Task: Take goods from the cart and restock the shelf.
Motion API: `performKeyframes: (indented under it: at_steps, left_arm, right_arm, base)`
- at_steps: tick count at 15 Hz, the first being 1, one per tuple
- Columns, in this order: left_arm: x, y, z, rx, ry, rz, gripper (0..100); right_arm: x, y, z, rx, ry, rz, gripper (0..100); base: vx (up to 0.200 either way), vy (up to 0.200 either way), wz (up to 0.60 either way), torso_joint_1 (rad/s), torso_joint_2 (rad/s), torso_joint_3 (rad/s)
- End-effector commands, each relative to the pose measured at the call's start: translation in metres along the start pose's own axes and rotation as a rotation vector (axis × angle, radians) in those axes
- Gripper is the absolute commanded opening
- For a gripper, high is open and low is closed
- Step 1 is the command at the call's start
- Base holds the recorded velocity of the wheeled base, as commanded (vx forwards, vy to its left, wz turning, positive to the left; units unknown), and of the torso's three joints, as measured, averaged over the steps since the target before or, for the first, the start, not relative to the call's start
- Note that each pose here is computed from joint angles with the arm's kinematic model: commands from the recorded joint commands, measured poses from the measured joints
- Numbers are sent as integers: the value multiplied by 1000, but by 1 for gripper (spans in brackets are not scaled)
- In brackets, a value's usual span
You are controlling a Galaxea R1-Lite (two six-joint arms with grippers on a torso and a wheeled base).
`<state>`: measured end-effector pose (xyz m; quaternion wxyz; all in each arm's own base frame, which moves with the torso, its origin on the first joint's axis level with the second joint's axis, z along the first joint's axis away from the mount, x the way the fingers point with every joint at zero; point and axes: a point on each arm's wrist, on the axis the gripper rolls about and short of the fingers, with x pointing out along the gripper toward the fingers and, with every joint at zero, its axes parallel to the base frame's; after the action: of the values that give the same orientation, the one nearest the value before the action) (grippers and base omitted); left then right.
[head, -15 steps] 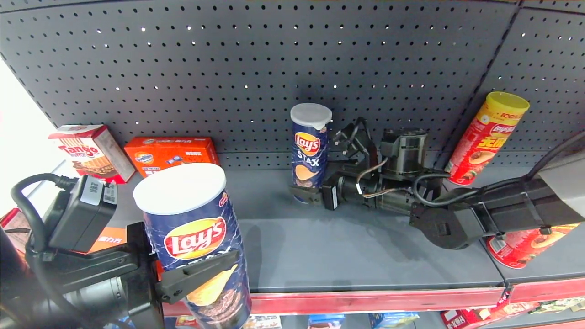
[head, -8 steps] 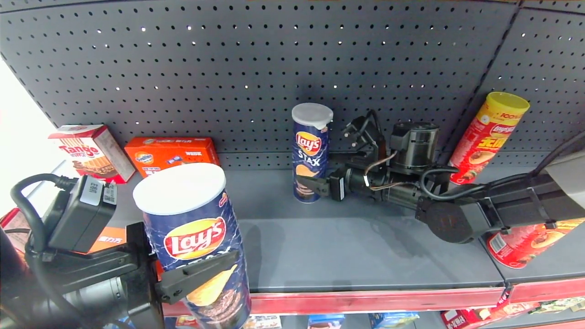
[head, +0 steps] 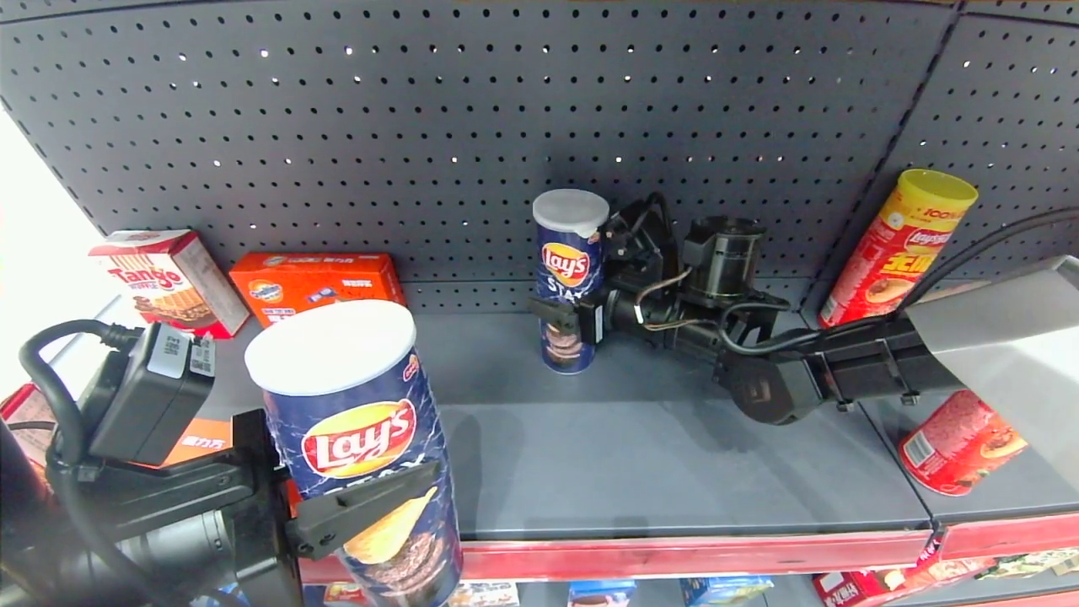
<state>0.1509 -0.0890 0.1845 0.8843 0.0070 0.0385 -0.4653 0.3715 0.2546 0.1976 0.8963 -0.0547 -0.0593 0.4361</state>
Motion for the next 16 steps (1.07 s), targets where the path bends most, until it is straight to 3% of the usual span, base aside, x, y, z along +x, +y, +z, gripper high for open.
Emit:
performKeyframes:
  at_steps: [1,7,13,16]
  left_arm:
    - [0,0,0,0,0,0,0]
    - [-1,0,0,0,-1,2,0]
    - [-3,-2,2,6,-11,0,0]
    - [-3,-2,2,6,-11,0,0]
  right_arm:
    - [5,-2,-11,-1,14,-3,0]
    - [-7,5,-3,-3,9,23,0]
    - [-81,44,35,1,-3,204,0]
    - [-106,56,30,-43,-19,242,0]
  base:
    - [0,0,0,0,0,0]
    - [0,0,0,0,0,0]
    - [0,0,0,0,0,0]
    - [0,0,0,0,0,0]
